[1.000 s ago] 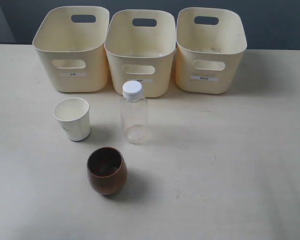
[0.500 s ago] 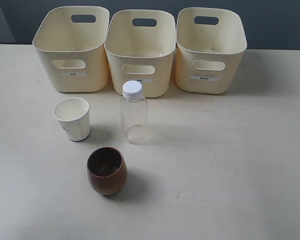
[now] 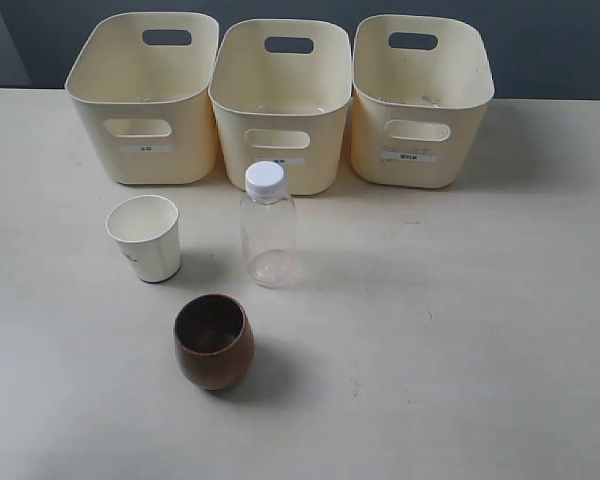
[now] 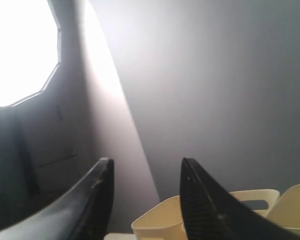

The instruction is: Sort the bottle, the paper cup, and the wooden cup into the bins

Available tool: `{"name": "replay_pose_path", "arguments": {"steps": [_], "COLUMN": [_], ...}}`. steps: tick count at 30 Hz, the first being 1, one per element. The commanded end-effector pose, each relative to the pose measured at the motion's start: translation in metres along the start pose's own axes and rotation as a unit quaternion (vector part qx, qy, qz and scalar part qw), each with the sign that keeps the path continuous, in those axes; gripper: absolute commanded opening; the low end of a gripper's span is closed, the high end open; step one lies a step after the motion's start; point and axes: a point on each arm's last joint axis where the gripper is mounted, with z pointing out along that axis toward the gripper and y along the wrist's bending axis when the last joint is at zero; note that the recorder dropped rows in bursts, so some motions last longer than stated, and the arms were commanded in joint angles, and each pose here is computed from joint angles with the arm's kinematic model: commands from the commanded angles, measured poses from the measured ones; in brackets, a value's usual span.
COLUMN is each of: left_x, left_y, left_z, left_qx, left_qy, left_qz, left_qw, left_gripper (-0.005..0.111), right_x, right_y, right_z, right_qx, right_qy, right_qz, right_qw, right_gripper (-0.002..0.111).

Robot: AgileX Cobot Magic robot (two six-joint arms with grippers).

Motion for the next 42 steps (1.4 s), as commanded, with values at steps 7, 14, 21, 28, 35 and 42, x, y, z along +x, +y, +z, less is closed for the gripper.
{"name": "replay_pose_path", "arguments": {"steps": [7,14,21,28,35,42], "left_x": [0.000,0.000,0.000,0.000,0.000,0.000], "left_y": [0.000,0.000,0.000,0.000,0.000,0.000], "left_z": [0.000,0.000,0.000,0.000,0.000,0.000], "left_qx": [0.000,0.000,0.000,0.000,0.000,0.000], "left_qy": [-0.005,-0.005,-0.005,-0.004,-0.005,-0.005], "left_qz": [0.002,0.002,0.002,0.002,0.002,0.002], "left_qw": [1.000,1.000,1.000,1.000,1.000,1.000], "left_gripper": [0.000,0.000,0.000,0.000,0.000,0.000], "right_x": [-0.001,-0.012,-0.011,0.018,0.066,0.110], "right_y": [0.005,-0.006,-0.023,-0.030,-0.016,-0.015], "right_z": [0.025,0.060,0.097,0.127,0.151,0.178], "right_qx": [-0.069,-0.081,-0.118,-0.168,-0.206,-0.149], "right_qy": [0.074,0.111,0.152,0.203,0.251,0.309], "right_qz": [-0.068,-0.021,0.018,0.005,-0.091,-0.090], "right_qw": [0.993,0.990,0.981,0.965,0.941,0.935], "right_gripper": [0.042,0.042,0.042,0.037,0.000,-0.001]}}
